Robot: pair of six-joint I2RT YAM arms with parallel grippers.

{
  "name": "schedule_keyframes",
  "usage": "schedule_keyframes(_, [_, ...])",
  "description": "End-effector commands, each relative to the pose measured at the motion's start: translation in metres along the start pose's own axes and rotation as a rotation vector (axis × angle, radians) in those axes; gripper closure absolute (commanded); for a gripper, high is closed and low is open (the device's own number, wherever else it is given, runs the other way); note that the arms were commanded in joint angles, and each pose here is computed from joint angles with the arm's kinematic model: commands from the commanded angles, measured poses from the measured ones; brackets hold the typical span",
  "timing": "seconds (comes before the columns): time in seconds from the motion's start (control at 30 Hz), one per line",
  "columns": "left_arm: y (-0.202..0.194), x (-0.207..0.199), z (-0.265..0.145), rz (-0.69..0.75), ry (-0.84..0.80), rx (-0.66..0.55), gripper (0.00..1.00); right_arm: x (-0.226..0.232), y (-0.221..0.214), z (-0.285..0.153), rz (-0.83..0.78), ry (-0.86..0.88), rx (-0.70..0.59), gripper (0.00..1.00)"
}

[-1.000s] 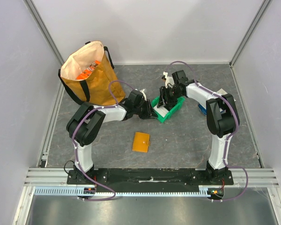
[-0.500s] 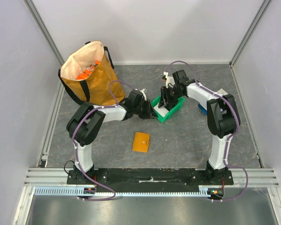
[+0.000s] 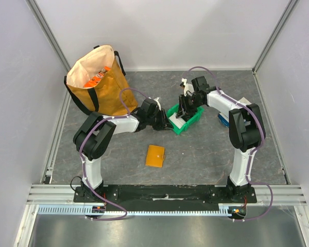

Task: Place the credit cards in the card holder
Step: Pick up the credit card from the storage box.

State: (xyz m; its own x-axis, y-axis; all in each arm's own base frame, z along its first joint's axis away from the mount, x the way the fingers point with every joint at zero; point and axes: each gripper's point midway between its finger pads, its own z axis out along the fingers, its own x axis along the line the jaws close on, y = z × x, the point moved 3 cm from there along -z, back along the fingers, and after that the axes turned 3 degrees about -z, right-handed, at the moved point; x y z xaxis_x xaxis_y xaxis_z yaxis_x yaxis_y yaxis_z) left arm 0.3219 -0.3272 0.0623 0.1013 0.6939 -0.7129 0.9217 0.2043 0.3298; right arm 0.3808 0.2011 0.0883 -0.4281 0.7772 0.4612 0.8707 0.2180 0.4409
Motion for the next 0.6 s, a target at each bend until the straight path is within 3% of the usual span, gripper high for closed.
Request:
schedule_keyframes(0.0, [0.012, 0.003, 0.006, 0.032, 0.009, -0.035, 0.72, 0.021, 0.008, -0.019, -0.006, 0.076, -0.023, 0.62])
schedule_keyframes(0.57, [0.012, 0.004, 0.006, 0.032, 0.011, -0.032, 0.72, 0.008, 0.015, -0.024, 0.045, 0.121, -0.057, 0.71])
